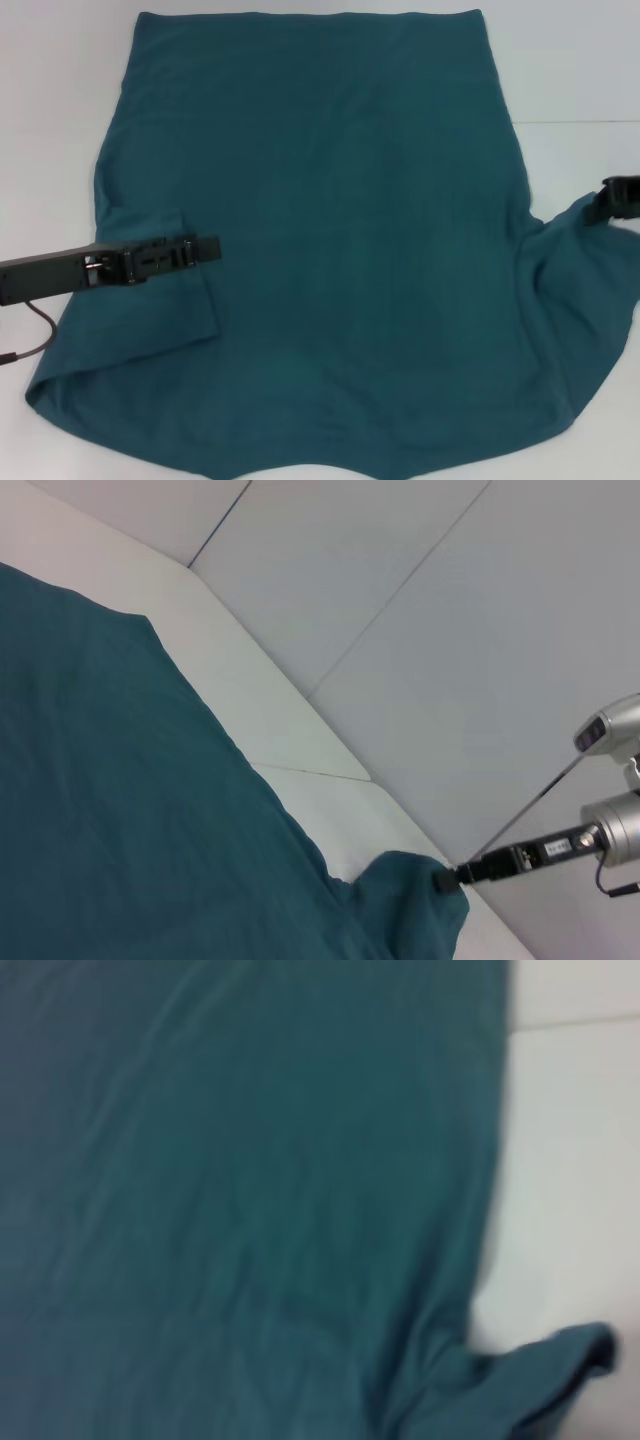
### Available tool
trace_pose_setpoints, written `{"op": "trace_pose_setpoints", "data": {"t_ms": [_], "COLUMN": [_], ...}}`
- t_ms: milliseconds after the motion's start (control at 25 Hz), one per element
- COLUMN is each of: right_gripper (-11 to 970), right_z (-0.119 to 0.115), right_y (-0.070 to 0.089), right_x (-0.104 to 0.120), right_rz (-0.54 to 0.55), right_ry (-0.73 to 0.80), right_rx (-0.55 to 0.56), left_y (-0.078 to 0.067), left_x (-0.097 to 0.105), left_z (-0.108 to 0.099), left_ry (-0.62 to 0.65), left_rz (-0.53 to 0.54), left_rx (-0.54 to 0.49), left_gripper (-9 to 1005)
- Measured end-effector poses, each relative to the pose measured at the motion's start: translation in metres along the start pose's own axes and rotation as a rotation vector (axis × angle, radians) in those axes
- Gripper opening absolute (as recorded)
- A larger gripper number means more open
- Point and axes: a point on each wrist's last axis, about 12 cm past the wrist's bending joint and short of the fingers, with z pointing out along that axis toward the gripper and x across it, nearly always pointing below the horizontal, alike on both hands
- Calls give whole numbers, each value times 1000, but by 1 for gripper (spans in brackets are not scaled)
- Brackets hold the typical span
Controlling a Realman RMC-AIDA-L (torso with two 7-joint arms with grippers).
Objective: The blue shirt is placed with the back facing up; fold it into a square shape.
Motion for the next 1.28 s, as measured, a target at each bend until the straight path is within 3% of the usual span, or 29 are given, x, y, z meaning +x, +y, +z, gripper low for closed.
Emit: {"op": "trace_pose_setpoints", "data": {"t_ms": [480, 1280], "right_gripper": [16, 20], "right_z": [13, 40], "right_y": [45, 80], "right_x": [2, -4], "right_rz": [-90, -23], "right_ry": [155, 129], "right_rx": [-106, -153], "left_y": [0, 6], "left_x": [-2, -4], "left_z": [0, -1], "left_ry": [-17, -75], "left_rz": [1, -9], "left_rx": [-2, -55], "left_gripper": [600, 601]}}
